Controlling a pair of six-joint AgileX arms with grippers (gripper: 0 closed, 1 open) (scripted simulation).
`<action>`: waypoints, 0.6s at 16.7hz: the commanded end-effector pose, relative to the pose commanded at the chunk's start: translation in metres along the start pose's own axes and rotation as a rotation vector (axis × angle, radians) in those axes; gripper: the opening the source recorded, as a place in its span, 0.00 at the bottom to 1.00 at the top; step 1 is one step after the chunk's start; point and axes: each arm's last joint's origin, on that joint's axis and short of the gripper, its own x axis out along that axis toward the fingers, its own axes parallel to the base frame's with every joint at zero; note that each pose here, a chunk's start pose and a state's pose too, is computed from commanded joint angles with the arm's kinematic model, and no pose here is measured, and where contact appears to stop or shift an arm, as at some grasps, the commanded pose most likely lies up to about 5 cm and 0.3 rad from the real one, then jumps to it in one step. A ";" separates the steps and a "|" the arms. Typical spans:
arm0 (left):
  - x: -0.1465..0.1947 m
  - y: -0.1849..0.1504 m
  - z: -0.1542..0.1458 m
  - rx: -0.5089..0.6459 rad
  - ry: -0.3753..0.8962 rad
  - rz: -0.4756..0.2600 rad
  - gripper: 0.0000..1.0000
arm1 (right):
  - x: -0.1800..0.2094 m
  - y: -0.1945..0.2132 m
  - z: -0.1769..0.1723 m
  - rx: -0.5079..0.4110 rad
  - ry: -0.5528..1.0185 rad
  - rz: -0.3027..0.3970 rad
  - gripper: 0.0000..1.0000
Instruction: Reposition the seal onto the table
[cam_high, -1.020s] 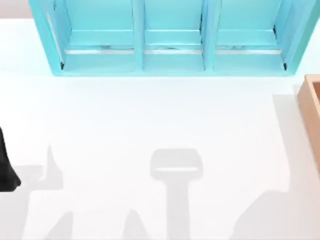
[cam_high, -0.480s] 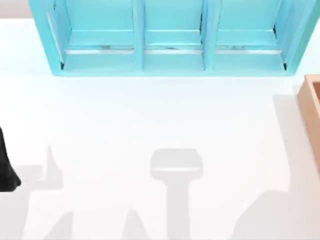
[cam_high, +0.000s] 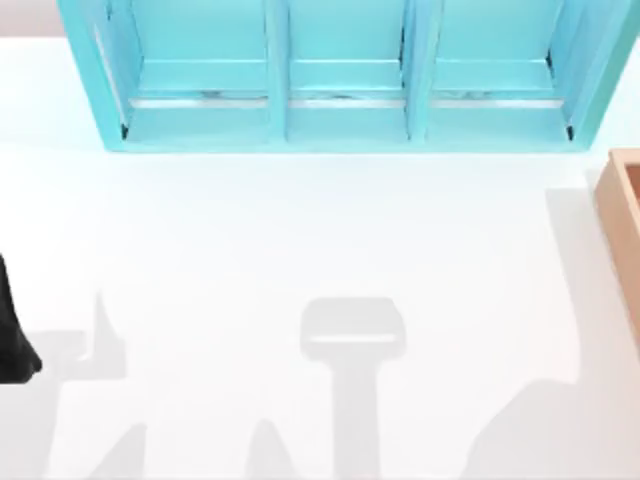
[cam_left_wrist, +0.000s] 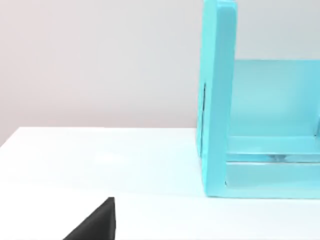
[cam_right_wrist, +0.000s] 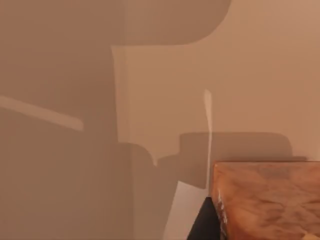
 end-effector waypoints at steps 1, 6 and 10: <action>0.000 0.000 0.000 0.000 0.000 0.000 1.00 | 0.000 0.000 0.000 0.000 0.000 0.000 0.00; 0.000 0.000 0.000 0.000 0.000 0.000 1.00 | -0.001 0.000 0.000 0.002 -0.002 -0.001 0.00; 0.000 0.000 0.000 0.000 0.000 0.000 1.00 | -0.023 0.010 0.007 0.009 -0.038 -0.018 0.00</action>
